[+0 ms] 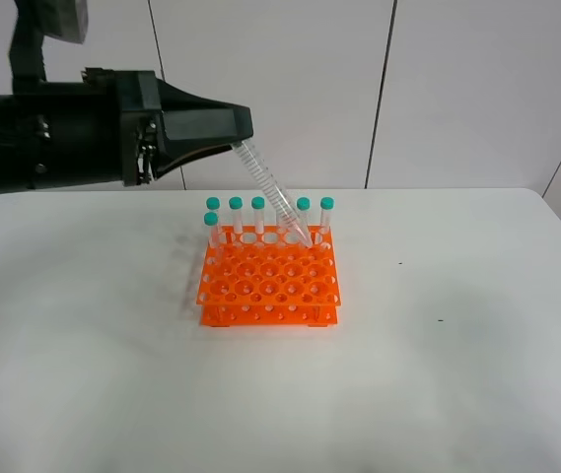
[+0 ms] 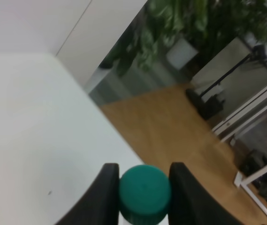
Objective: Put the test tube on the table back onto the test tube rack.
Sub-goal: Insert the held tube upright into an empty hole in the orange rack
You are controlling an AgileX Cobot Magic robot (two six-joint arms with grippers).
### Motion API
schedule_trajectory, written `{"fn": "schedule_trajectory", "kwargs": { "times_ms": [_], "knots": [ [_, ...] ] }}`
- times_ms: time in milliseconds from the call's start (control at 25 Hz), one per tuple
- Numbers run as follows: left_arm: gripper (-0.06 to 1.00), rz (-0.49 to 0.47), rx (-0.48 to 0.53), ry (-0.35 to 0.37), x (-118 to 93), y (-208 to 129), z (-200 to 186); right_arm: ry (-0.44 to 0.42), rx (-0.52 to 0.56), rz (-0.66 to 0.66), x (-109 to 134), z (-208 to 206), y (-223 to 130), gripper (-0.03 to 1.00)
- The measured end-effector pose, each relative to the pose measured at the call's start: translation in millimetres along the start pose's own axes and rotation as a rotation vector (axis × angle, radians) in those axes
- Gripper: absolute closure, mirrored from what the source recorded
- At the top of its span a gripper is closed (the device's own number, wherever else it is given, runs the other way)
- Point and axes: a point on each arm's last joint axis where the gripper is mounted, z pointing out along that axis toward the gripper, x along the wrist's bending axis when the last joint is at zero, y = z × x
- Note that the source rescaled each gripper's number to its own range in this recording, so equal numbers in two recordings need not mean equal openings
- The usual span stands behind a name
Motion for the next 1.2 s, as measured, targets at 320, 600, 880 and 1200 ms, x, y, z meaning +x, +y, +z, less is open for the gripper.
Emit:
{"fn": "schedule_trajectory", "kwargs": {
  "times_ms": [320,600,880,1200],
  "knots": [
    [0.94,0.141,-0.05,0.06,-8,8,-17,0.001,0.0,0.0,0,0,0,-0.03],
    [0.94,0.39,-0.017,0.313,14,10,-21,0.001,0.0,0.0,0,0,0,-0.03],
    [0.94,0.548,-0.129,0.552,33,26,-23,0.001,0.0,0.0,0,0,0,-0.03],
    [0.94,0.669,-0.067,0.415,39,-3,37,0.001,0.0,0.0,0,0,0,-0.03]
  ]
}}
